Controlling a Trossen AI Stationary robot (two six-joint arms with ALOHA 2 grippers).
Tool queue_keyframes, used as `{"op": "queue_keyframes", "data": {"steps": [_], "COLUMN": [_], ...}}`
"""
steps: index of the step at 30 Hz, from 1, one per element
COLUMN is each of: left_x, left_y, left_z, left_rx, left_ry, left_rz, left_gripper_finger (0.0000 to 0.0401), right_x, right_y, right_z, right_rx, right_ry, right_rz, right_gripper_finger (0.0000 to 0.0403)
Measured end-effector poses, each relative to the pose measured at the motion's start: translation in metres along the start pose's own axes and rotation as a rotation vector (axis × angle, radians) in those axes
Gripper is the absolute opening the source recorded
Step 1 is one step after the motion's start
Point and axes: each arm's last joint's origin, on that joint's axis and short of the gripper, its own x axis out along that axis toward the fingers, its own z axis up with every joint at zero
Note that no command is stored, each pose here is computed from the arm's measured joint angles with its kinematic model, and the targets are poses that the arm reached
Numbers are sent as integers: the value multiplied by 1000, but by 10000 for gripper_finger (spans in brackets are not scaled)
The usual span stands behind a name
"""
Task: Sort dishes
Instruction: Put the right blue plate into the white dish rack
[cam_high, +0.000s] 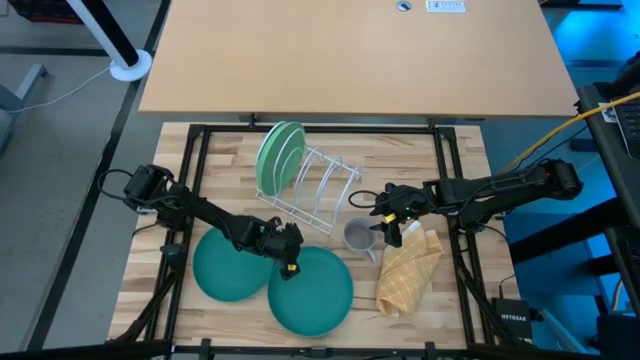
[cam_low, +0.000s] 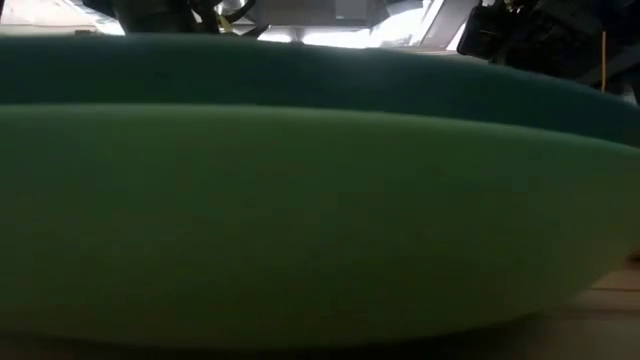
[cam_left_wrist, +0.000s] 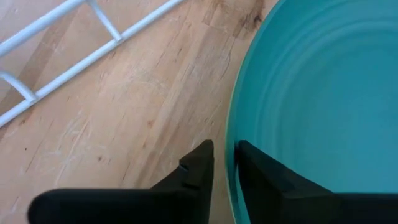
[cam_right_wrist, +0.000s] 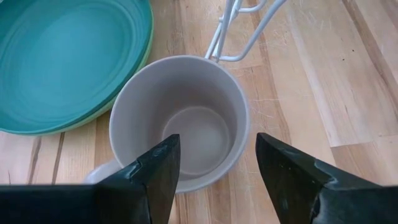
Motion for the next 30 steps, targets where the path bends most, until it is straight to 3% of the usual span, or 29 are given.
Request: {"op": "queue_keyframes", "data": {"steps": [10, 30], "left_x": [0, -9], "left_y": [0, 1], "left_z": [0, 3], "left_rx": [4, -21], "left_ry": [0, -18], "left_rz": [0, -15], "left_gripper_finger": [110, 86], "right_x": [0, 0], "right_y": [0, 0], "right_z": [0, 0], "right_rx": [0, 0], "right_ry": [0, -2], "right_rz": [0, 0], "right_gripper_finger": [215, 215]}}
